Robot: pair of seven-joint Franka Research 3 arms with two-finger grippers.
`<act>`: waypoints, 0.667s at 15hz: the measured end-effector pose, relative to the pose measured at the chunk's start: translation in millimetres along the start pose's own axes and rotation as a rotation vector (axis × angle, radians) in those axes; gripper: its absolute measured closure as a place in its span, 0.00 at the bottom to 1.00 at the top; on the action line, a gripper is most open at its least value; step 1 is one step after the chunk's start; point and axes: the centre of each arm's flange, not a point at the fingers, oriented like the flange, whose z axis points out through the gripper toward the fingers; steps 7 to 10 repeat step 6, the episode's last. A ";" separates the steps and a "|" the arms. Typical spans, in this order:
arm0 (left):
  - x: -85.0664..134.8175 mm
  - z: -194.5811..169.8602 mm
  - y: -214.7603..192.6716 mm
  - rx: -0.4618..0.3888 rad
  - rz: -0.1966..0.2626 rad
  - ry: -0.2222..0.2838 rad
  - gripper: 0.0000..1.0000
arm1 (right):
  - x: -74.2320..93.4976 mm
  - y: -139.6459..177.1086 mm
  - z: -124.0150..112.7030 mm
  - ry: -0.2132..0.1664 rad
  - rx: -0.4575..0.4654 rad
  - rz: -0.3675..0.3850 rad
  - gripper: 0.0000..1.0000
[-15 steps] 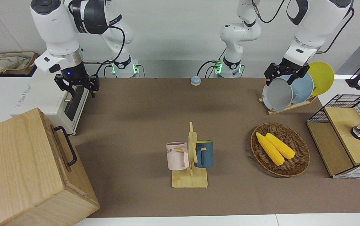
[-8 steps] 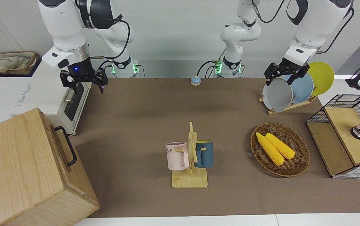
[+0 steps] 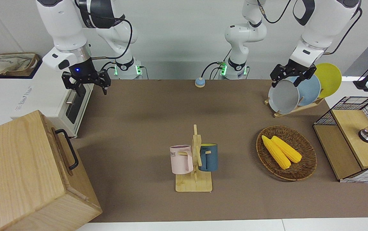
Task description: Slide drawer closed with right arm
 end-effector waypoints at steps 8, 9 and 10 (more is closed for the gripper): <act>0.0 0.0 0.0 0.000 0.000 0.000 0.00 | -4.4 5.4 -12.5 0.021 -0.006 0.015 0.01; 0.0 0.0 0.0 0.000 0.000 0.000 0.00 | -4.4 5.4 -12.5 0.021 -0.006 0.015 0.01; 0.0 0.0 0.0 0.000 0.000 0.000 0.00 | -4.4 5.4 -12.5 0.021 -0.006 0.015 0.01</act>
